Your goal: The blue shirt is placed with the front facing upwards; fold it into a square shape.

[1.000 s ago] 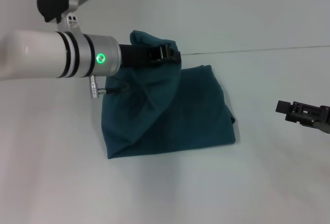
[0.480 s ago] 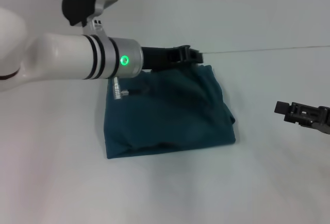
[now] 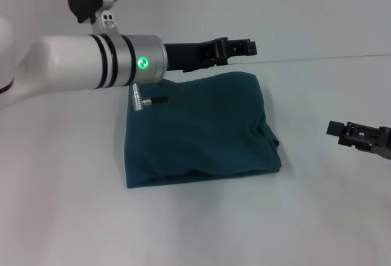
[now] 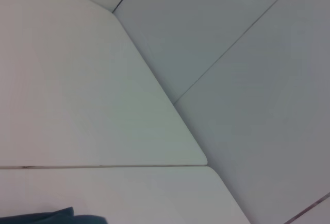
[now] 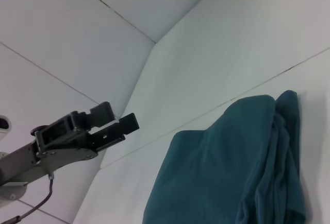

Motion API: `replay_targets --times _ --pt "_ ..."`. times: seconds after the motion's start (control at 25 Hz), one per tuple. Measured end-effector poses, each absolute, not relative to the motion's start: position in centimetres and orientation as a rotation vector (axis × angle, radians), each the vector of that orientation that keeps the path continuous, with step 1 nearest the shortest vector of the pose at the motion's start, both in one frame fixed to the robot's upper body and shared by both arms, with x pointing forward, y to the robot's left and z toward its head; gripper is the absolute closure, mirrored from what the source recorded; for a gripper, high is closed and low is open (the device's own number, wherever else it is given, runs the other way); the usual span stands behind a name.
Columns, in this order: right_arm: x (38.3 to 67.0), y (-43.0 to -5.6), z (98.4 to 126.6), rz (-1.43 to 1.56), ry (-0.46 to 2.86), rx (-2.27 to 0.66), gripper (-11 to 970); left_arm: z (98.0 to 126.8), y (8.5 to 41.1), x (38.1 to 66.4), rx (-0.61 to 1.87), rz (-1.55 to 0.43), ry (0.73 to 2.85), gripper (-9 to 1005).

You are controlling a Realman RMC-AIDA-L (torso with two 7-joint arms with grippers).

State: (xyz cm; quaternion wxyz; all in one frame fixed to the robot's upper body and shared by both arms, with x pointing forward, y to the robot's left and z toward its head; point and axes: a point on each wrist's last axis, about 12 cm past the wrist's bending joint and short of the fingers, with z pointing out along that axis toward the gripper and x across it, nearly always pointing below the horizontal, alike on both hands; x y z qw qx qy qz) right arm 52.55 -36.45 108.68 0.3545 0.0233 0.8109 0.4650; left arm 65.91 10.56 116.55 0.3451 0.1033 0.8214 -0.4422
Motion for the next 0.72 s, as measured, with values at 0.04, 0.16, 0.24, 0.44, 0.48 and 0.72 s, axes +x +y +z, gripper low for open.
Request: replay_targets --times 0.04,0.16,0.24,0.44,0.48,0.72 --pt "52.6 -36.5 108.7 1.202 2.096 0.059 75 116.5 10.8 65.8 0.266 -1.152 2.134 490" --pt "52.7 -36.4 108.8 1.203 2.099 0.051 75 116.2 12.2 65.4 0.263 -1.175 2.144 317" --pt "52.8 -36.4 108.9 1.201 2.12 0.036 75 115.9 14.4 64.8 0.219 -1.208 2.168 165" --pt "53.9 -37.1 109.9 1.169 2.21 0.016 75 114.7 19.3 63.4 0.041 -1.308 2.187 94" --pt "54.4 -37.4 110.4 1.159 2.228 0.014 75 114.5 20.1 63.2 0.009 -1.323 2.181 80" --pt "57.5 -38.8 114.0 1.069 2.339 0.023 75 112.9 24.0 61.5 -0.112 -1.337 2.196 86"
